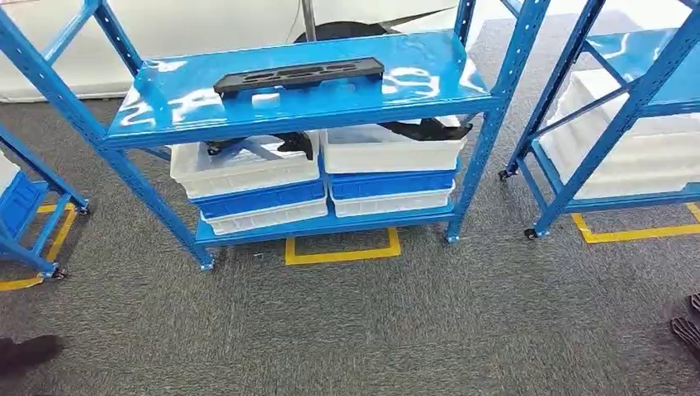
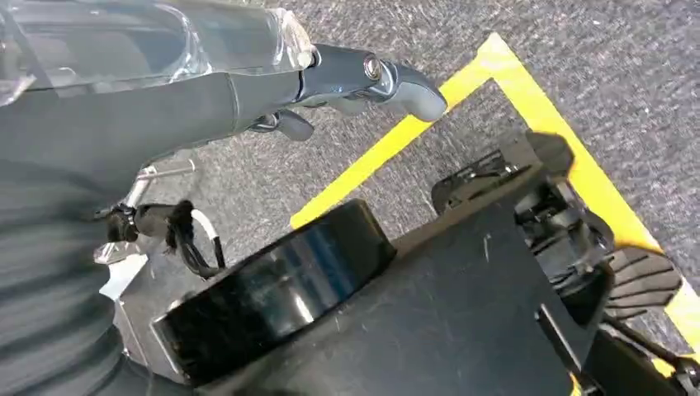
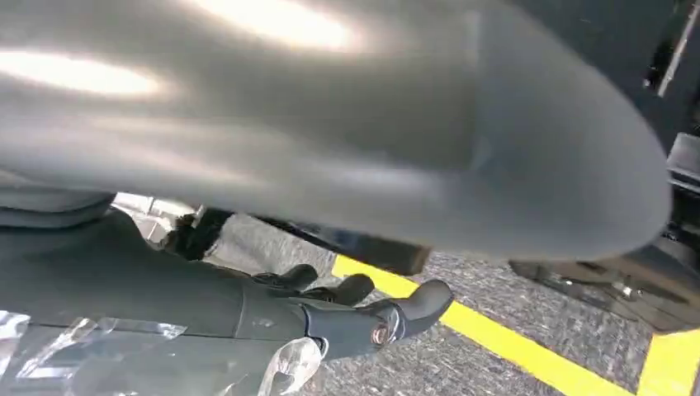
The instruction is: Take the parts from the cabinet and place them on the table.
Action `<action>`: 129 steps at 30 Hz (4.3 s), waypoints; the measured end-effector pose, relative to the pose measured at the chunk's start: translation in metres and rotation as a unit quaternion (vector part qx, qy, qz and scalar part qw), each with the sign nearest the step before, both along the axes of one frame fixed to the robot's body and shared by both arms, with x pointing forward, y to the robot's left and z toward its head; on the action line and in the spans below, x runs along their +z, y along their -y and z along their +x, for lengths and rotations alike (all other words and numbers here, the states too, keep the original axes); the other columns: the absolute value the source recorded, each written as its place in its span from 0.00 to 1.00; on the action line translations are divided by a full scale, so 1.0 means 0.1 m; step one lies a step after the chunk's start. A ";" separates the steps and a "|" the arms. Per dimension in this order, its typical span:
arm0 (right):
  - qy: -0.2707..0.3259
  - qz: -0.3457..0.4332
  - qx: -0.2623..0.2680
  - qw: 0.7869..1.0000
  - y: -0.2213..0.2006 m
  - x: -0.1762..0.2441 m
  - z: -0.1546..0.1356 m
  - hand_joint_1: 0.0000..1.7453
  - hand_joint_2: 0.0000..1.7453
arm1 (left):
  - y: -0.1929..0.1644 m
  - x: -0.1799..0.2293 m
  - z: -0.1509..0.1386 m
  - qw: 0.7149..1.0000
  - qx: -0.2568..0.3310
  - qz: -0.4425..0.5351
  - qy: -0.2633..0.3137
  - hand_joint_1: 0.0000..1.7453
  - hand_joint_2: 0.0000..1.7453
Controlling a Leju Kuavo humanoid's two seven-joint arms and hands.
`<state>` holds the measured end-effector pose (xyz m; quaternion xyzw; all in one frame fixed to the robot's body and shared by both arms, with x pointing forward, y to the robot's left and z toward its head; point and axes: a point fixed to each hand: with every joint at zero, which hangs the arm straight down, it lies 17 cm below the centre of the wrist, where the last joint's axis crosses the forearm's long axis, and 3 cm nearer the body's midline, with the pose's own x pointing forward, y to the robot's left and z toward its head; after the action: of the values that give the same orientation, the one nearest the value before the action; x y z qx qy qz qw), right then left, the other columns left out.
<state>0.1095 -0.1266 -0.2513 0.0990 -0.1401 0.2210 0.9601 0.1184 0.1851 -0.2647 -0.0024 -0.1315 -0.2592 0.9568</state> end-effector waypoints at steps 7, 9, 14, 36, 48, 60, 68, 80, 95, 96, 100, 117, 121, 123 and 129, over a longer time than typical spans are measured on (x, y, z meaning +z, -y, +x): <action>0.001 0.006 -0.015 1.000 0.02 0.00 0.03 0.00 0.00 | 0.02 0.03 0.12 1.000 -0.008 0.001 0.014 0.00 1.00; 0.002 0.006 -0.015 1.000 0.03 0.00 0.03 0.00 0.00 | 0.03 0.02 0.08 1.000 -0.011 0.003 0.013 0.00 1.00; 0.002 0.006 -0.015 1.000 0.03 0.00 0.02 0.00 0.00 | 0.01 0.01 0.04 1.000 -0.010 0.006 0.011 0.00 1.00; 0.060 0.006 -0.006 0.998 0.11 0.06 0.37 0.00 0.00 | 0.11 0.04 0.11 1.000 -0.016 -0.004 0.017 0.00 1.00; 0.081 0.013 0.003 0.997 0.06 0.13 0.53 0.00 0.00 | 0.12 0.02 0.03 1.000 -0.021 -0.002 0.013 0.00 1.00; 0.081 0.018 0.016 0.996 0.02 0.14 0.52 0.00 0.00 | 0.12 0.02 0.01 0.999 -0.029 0.001 0.013 0.00 1.00; 0.073 0.014 0.010 0.997 0.02 0.11 0.45 0.00 0.00 | 0.10 0.04 0.15 0.999 -0.025 0.002 0.023 0.00 1.00; 0.080 0.002 -0.004 0.997 0.07 0.11 0.50 0.00 0.00 | 0.10 0.01 -0.01 1.000 -0.018 0.001 0.012 0.00 1.00; 0.089 -0.036 -0.025 0.995 0.23 0.06 0.55 0.00 0.00 | 0.06 0.00 -0.03 1.000 -0.009 0.006 0.010 0.00 1.00; 0.090 -0.041 -0.030 0.995 0.25 0.06 0.55 0.00 0.00 | 0.06 0.01 0.02 1.000 -0.008 0.006 0.014 0.00 1.00; 0.093 -0.053 -0.045 0.993 0.31 0.05 0.57 0.00 0.00 | 0.06 0.01 0.04 1.000 -0.007 0.007 0.015 0.00 1.00; 0.091 -0.075 -0.073 0.990 0.42 0.02 0.55 0.00 0.00 | 0.06 -0.01 -0.08 1.000 -0.010 0.003 -0.002 0.00 1.00; 0.094 -0.079 -0.085 0.989 0.45 0.03 0.63 0.00 0.00 | 0.07 -0.01 -0.10 1.000 -0.013 0.001 -0.004 0.00 1.00; 0.096 -0.081 -0.090 0.988 0.47 0.04 0.66 0.00 0.00 | 0.08 0.00 -0.07 1.000 -0.013 -0.001 0.000 0.00 1.00; 0.096 -0.081 -0.093 0.988 0.48 0.04 0.66 0.00 0.00 | 0.09 0.02 0.04 1.000 -0.012 -0.005 0.009 0.00 1.00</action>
<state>0.1758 -0.1746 -0.2475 -0.0145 -0.2216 0.1499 0.9634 0.1223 0.1757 -0.2625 -0.0062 -0.1411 -0.2704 0.9523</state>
